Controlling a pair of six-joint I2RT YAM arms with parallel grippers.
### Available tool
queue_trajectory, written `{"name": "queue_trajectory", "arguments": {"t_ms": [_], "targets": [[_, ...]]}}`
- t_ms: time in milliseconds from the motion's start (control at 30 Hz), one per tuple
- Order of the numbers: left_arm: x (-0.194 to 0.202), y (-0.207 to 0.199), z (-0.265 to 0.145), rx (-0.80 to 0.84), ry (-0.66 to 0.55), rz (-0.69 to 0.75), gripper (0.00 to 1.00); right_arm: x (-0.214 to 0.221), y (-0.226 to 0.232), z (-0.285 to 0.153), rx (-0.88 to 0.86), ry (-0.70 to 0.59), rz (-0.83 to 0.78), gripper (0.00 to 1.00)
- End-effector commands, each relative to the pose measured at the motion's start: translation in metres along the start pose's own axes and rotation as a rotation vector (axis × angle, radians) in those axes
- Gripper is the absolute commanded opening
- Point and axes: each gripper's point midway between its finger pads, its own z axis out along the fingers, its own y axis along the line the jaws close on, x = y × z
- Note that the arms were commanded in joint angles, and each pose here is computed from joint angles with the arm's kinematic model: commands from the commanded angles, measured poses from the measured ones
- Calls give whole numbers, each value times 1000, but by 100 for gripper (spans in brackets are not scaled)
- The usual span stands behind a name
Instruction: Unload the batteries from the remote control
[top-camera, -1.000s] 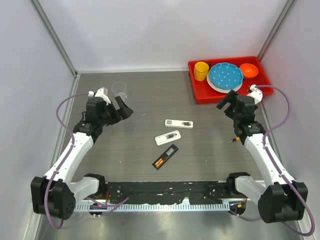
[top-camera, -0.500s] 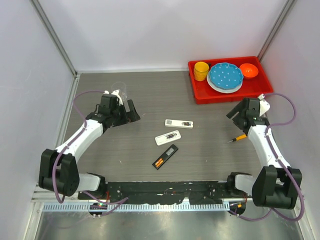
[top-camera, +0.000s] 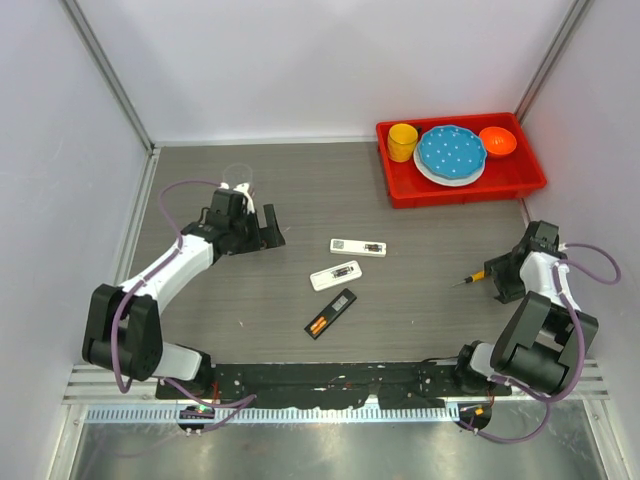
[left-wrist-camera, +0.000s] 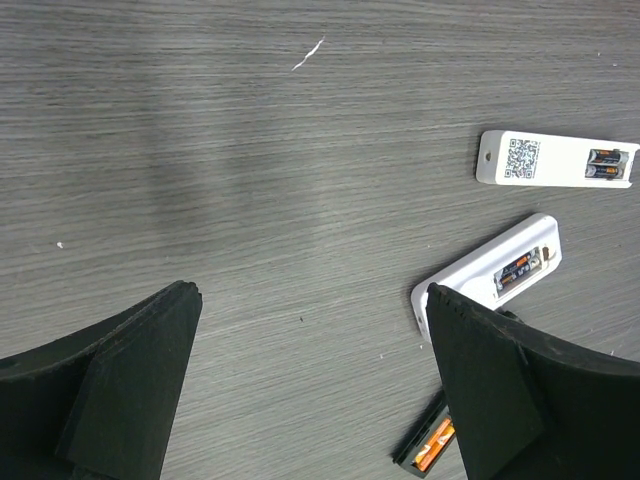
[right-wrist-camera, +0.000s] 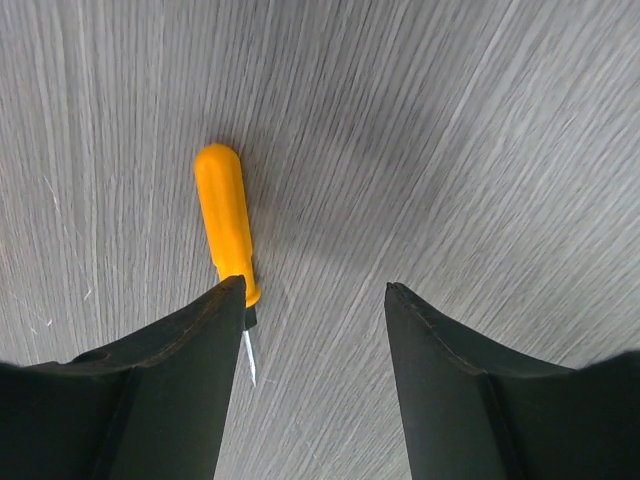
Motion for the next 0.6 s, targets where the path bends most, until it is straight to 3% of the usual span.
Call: {"name": "queue_trajectory", "arguments": {"t_ms": [0,333,567], "targets": [[-21,-9,1,27,-56,30,100,3,15,1,-76,8,54,62],[-20,-10,3,34,-47,26,100,-1,28,16,-109,-18,24,59],[-20,-11,1,39,-50,27,100,7,46,30,-19,-36,-125,58]]}}
